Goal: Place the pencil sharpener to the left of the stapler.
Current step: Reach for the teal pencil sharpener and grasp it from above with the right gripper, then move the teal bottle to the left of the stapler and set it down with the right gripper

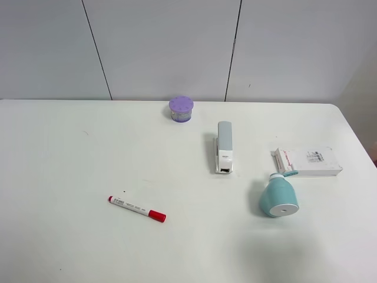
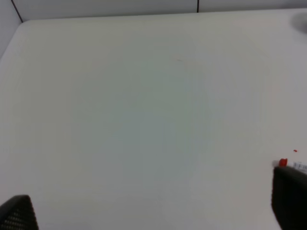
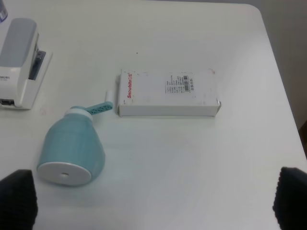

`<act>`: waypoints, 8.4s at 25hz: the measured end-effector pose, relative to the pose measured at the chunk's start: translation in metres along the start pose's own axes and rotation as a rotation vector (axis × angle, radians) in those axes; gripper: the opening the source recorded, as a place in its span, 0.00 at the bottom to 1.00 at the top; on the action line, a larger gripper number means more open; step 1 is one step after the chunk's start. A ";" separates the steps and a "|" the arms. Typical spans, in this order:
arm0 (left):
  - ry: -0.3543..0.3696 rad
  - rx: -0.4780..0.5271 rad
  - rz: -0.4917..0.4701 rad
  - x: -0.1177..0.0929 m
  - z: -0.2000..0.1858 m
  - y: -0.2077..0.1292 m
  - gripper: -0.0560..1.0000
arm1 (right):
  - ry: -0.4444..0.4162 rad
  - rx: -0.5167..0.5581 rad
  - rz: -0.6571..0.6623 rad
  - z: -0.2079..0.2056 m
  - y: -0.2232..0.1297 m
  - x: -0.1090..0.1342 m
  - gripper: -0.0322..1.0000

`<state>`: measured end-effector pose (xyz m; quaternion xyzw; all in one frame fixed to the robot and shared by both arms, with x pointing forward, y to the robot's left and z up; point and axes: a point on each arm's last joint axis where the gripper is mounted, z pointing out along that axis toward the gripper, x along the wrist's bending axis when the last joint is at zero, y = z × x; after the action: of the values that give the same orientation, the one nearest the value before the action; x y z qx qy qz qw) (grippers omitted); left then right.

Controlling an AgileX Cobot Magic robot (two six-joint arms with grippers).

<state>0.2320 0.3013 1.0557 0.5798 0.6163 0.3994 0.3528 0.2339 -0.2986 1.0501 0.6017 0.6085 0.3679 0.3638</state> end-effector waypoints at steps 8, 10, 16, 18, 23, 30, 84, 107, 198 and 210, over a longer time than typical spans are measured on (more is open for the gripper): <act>0.000 0.000 0.000 0.000 0.000 0.000 0.99 | 0.000 0.000 0.000 0.000 0.000 0.000 0.99; 0.000 0.000 0.000 0.000 0.000 0.000 0.99 | 0.000 0.000 0.000 0.000 0.000 0.000 0.99; 0.000 0.000 0.000 0.000 0.000 0.000 0.99 | 0.000 0.000 0.000 0.000 0.000 0.000 0.99; 0.000 0.000 0.000 0.000 0.000 0.000 0.99 | 0.000 0.000 0.000 0.000 0.000 0.000 0.99; 0.000 0.000 0.000 0.000 0.000 0.000 0.99 | 0.000 0.000 0.011 0.000 0.000 0.000 0.99; 0.000 0.000 0.000 0.000 0.000 0.000 0.99 | 0.044 0.119 0.116 0.012 0.009 0.005 0.99; 0.000 0.000 -0.003 0.000 0.000 0.000 0.99 | -0.001 1.075 0.087 0.270 0.039 0.082 0.99; 0.000 0.000 -0.003 0.000 0.000 0.000 0.99 | 0.017 0.958 0.104 0.290 -0.001 0.080 0.92; 0.000 0.000 -0.003 0.000 0.000 0.000 0.99 | 0.356 1.009 -0.435 0.418 0.083 0.264 0.67; 0.000 0.000 -0.003 0.000 0.000 0.000 0.99 | 0.375 1.016 -0.437 0.419 0.080 0.266 0.67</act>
<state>0.2320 0.3013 1.0557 0.5788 0.6172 0.3988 0.3535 0.6392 -0.0285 0.9260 0.4857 0.8727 0.0463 -0.0169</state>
